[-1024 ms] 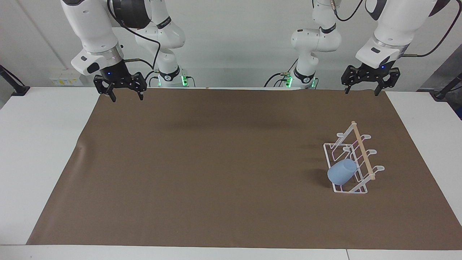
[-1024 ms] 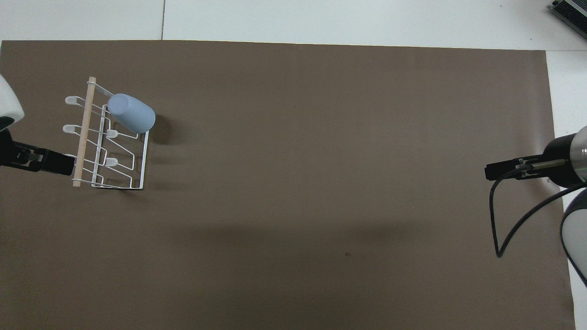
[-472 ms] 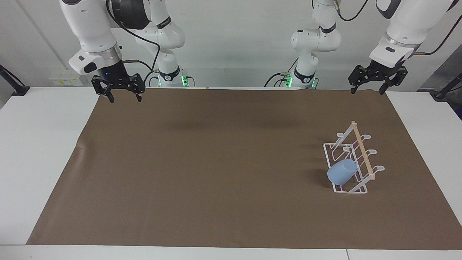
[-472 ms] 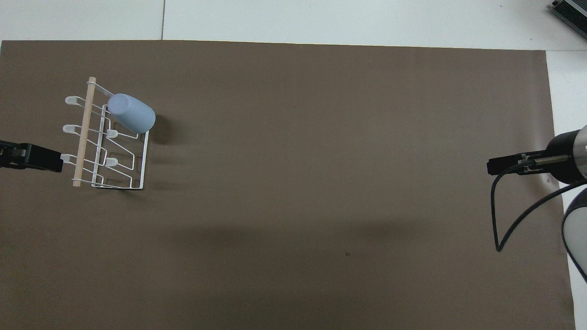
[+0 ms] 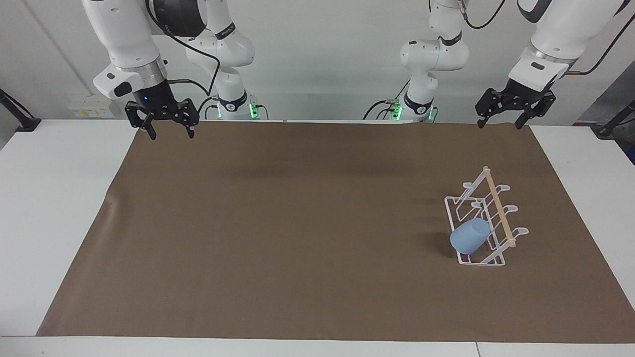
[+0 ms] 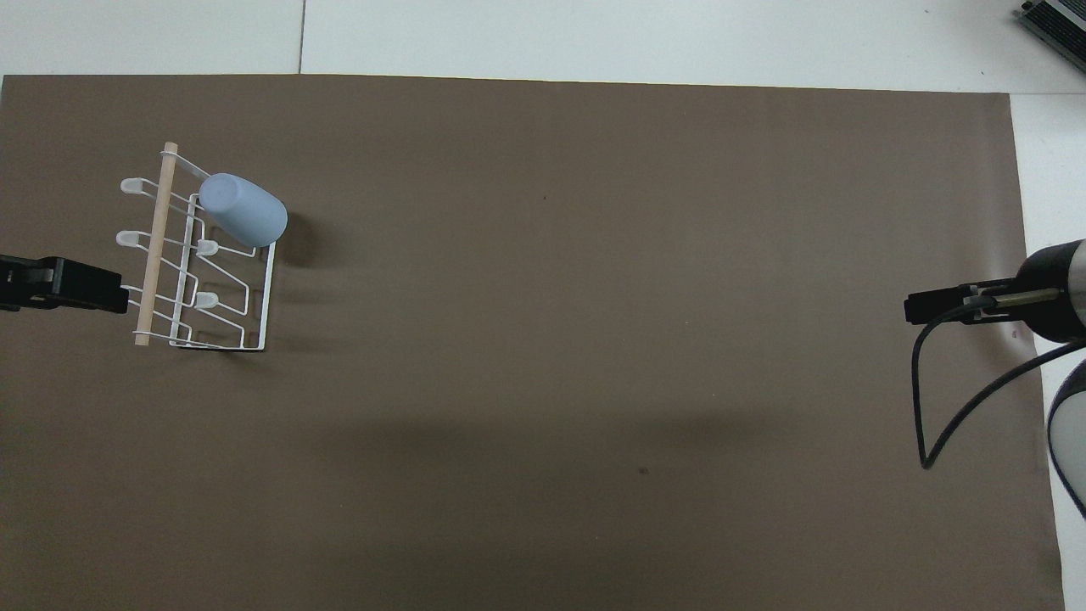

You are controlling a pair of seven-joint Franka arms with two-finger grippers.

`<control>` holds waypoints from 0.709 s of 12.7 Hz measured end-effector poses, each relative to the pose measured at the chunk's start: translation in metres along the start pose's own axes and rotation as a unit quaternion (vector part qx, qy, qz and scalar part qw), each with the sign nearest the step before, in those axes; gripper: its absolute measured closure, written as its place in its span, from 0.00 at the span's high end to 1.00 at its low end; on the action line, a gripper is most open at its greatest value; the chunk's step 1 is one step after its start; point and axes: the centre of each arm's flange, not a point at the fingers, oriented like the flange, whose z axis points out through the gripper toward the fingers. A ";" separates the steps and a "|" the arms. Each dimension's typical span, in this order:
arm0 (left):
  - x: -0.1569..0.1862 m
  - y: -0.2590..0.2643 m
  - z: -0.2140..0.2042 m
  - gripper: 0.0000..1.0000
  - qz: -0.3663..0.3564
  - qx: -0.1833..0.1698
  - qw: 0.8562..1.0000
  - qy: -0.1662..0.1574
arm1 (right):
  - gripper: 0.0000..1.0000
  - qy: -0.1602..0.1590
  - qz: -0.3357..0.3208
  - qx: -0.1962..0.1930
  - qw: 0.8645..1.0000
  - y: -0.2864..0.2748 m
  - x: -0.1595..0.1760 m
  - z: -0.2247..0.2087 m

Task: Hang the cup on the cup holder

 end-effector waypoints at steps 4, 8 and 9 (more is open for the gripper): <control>0.003 -0.001 -0.011 1.00 -0.009 0.000 1.000 0.009 | 1.00 0.000 0.001 0.000 1.000 0.001 0.000 0.000; 0.003 -0.004 -0.015 1.00 -0.023 -0.001 1.000 0.010 | 1.00 0.000 0.001 0.000 1.000 0.001 0.000 0.000; 0.003 -0.004 -0.015 1.00 -0.023 -0.001 1.000 0.009 | 1.00 0.000 0.001 0.000 1.000 0.001 0.000 0.000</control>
